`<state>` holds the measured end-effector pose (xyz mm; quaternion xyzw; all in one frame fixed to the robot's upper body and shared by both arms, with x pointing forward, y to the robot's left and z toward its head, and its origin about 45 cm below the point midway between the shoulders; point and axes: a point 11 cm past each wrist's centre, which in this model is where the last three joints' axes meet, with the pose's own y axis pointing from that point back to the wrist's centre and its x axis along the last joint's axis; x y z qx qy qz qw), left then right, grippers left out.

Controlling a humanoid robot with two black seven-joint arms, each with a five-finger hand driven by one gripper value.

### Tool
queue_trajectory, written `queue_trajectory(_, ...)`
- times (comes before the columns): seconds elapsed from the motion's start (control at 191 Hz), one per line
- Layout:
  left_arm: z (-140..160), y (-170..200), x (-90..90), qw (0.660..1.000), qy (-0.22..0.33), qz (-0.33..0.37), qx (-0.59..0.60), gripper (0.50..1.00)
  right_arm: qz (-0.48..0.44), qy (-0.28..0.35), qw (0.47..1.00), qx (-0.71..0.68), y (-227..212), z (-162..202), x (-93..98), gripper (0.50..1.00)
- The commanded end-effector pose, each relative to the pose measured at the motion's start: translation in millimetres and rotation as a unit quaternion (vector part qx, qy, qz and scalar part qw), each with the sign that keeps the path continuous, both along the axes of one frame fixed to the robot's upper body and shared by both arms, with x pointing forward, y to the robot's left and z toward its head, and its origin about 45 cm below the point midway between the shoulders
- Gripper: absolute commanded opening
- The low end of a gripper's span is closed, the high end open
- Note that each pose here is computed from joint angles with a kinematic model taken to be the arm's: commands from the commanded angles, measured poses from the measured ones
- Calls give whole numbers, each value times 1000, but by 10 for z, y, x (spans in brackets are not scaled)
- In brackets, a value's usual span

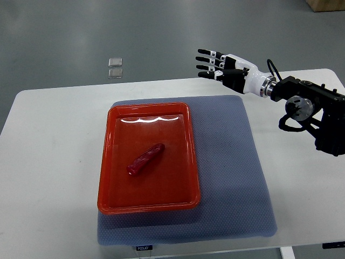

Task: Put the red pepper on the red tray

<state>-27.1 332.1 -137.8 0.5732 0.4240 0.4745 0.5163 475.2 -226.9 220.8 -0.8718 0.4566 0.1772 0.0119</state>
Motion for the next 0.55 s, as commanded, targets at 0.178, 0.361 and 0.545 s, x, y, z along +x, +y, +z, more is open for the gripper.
queue_trajectory(0.178,0,2,1,1000,0,0,0,1000,-85,72,989,96,-219,-437,-141,921)
queue_trajectory(0.361,0,-4,0,1000,0,0,-1,1000,-93,79,989,89,-266,-506,-153,921)
queue_trajectory(0.545,0,-4,0,1000,0,0,-1,1000,-96,79,988,91,-281,-511,-153,921)
